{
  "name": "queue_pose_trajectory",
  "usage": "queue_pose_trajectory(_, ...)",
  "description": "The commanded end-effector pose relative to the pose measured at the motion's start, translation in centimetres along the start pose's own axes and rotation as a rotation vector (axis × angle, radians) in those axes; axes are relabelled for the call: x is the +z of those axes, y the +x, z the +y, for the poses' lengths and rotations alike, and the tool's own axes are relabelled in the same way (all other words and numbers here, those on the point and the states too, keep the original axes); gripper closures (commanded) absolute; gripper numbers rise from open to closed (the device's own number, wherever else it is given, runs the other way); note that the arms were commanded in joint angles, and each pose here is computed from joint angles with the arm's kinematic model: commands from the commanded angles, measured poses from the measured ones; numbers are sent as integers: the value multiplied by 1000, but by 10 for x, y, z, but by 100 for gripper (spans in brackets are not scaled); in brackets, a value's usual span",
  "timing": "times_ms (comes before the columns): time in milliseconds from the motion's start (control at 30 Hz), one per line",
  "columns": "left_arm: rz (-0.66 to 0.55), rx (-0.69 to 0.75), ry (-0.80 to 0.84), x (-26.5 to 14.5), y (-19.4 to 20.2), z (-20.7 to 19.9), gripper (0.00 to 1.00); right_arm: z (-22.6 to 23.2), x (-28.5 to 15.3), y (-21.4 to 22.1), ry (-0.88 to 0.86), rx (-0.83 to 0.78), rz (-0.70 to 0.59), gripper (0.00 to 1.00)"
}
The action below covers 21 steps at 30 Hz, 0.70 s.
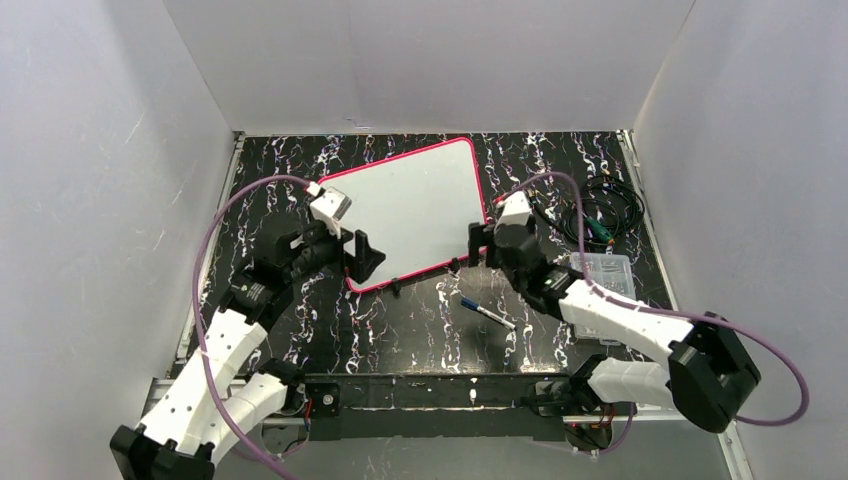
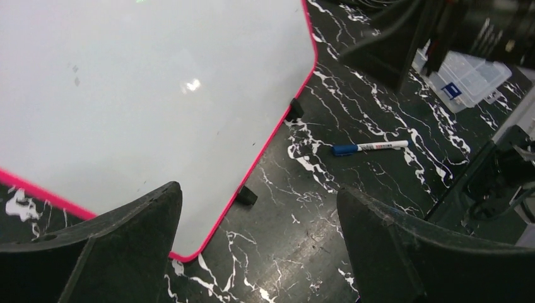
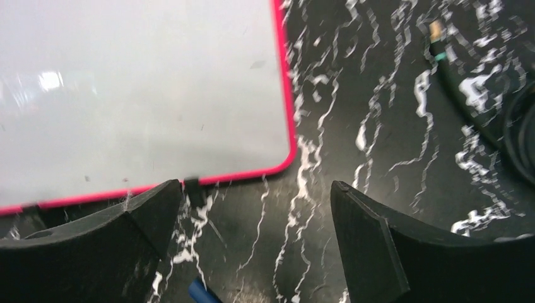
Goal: Write a sentence on the whiteboard
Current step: Move the whiteboard to the center of the board, then open the whiteboard marker at the center of the board.
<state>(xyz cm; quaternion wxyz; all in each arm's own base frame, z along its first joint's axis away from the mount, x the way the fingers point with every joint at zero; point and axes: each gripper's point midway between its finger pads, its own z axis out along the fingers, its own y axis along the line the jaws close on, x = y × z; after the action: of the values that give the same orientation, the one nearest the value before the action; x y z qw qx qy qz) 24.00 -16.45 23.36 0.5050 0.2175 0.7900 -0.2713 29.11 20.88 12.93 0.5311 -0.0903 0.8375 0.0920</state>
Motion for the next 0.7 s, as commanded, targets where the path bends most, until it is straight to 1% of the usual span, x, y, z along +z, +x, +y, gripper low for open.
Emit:
queue_pose_trajectory(0, -18, 138, 105, 8, -26, -28, 10, -10, -13, -51, -72, 75, -48, 2)
queue_pose_trajectory(67, 9, 198, 132, 17, -24, -39, 10, -21, -13, -56, -80, 97, -42, 1)
queue_pose_trajectory(167, 73, 277, 168, 37, -19, -51, 11, -45, -5, -54, -72, 155, 15, 1)
queue_pose_trajectory(300, 174, 356, 245, 70, -6, -66, 16, -79, 7, -50, -51, 274, 88, 1)
queue_pose_trajectory(400, 251, 423, 303, 93, 15, -84, 19, -97, 8, -51, -46, 339, 91, 1)
queue_pose_trajectory(500, 336, 506, 337, 115, 42, -102, 23, -108, 5, -54, -37, 370, 86, 2)
queue_pose_trajectory(667, 433, 532, 418, 149, 80, -119, 31, -109, -7, -68, -45, 355, 77, 4)
